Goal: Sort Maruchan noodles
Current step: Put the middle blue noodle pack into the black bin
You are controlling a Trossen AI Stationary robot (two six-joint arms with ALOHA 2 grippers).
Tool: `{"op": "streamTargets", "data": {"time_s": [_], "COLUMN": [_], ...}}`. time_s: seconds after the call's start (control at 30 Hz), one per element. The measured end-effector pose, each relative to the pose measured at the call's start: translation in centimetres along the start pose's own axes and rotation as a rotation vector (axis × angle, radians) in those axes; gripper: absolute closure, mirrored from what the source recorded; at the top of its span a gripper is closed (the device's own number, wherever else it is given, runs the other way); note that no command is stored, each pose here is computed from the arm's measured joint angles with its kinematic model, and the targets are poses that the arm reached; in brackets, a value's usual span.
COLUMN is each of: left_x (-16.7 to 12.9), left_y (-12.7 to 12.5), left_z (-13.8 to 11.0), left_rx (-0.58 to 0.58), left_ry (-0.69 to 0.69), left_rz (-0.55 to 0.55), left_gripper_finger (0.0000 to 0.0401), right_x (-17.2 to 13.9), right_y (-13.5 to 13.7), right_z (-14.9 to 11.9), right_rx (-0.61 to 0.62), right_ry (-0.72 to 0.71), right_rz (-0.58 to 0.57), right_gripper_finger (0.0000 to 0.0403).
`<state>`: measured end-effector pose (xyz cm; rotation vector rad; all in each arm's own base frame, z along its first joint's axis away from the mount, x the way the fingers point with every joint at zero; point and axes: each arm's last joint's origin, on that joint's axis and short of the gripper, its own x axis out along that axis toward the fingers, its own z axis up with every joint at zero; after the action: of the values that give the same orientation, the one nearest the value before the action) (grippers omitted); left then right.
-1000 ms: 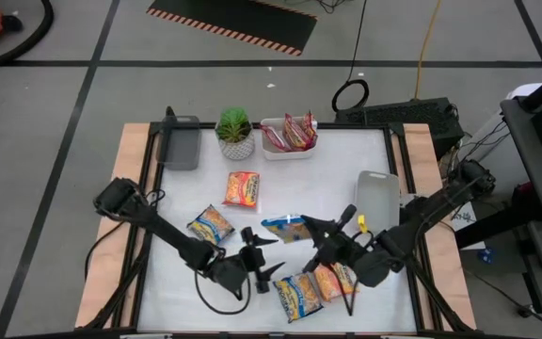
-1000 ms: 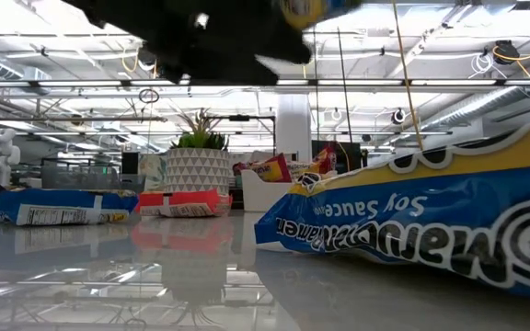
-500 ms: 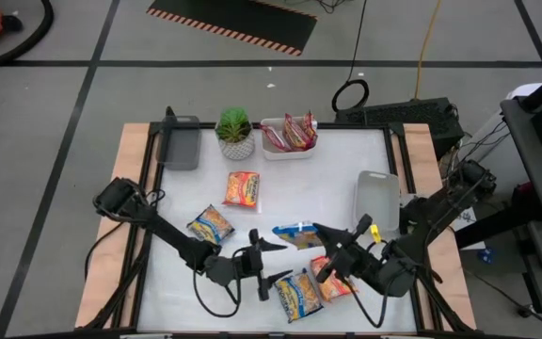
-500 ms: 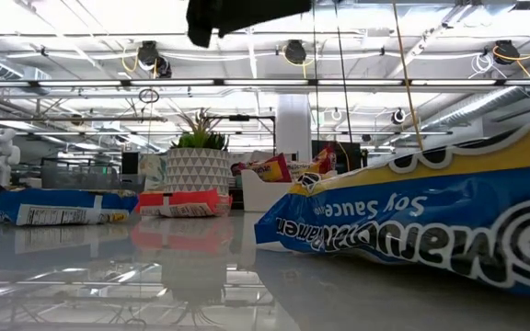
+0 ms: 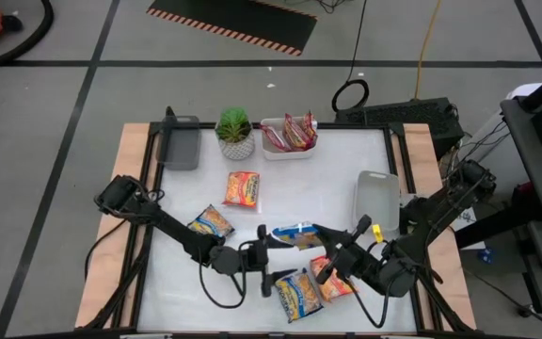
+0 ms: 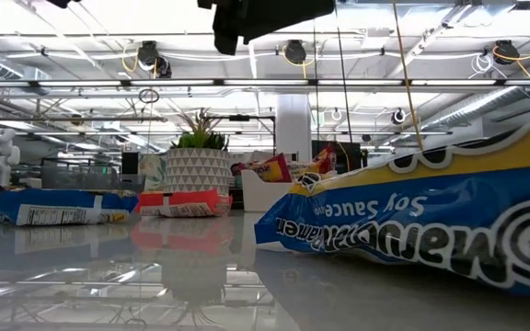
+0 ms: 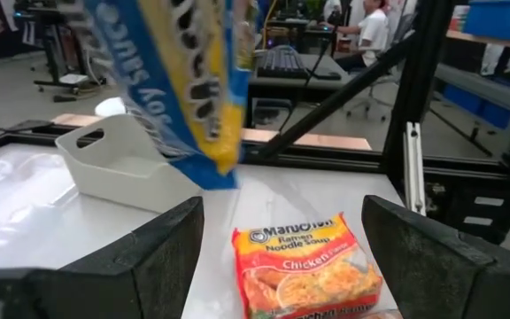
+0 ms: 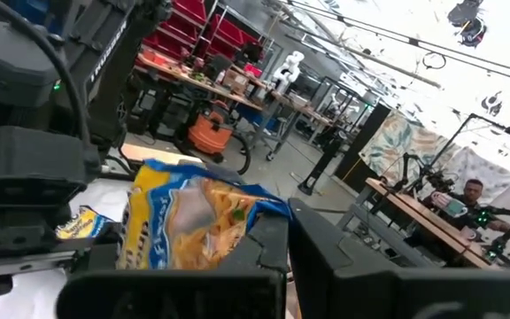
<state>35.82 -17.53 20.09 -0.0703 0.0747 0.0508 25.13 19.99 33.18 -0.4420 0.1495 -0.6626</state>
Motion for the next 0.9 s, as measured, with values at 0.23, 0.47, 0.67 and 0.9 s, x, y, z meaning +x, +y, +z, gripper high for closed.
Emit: {"op": "streamTargets", "data": {"time_s": [0.23,0.47,0.67,0.9], "left_x": [0.0,0.2,0.5,0.6], "left_y": [0.0,0.3,0.7,0.9], "left_z": [0.1,0.2,0.5,0.8], "left_rx": [0.008,0.011,-0.010,-0.012], "left_ry": [-0.004,-0.010,-0.038,-0.056], "left_rz": [-0.015,-0.007,-0.053,-0.068], "left_gripper_finger": [0.0089,0.0089,0.0089,0.0089], "right_x": [-0.1,-0.8,-1.0,-1.3], "right_y": [0.1,0.3,0.3,0.4], "right_z": [0.1,0.2,0.2,0.2], "right_rx": [0.047,0.049,0.064,0.090], "right_ry": [-0.024,-0.034,-0.036,-0.038], "right_rz": [0.048,0.069,0.075,0.083], "right_gripper_finger": [0.0403,0.0403,0.0403,0.0403]}}
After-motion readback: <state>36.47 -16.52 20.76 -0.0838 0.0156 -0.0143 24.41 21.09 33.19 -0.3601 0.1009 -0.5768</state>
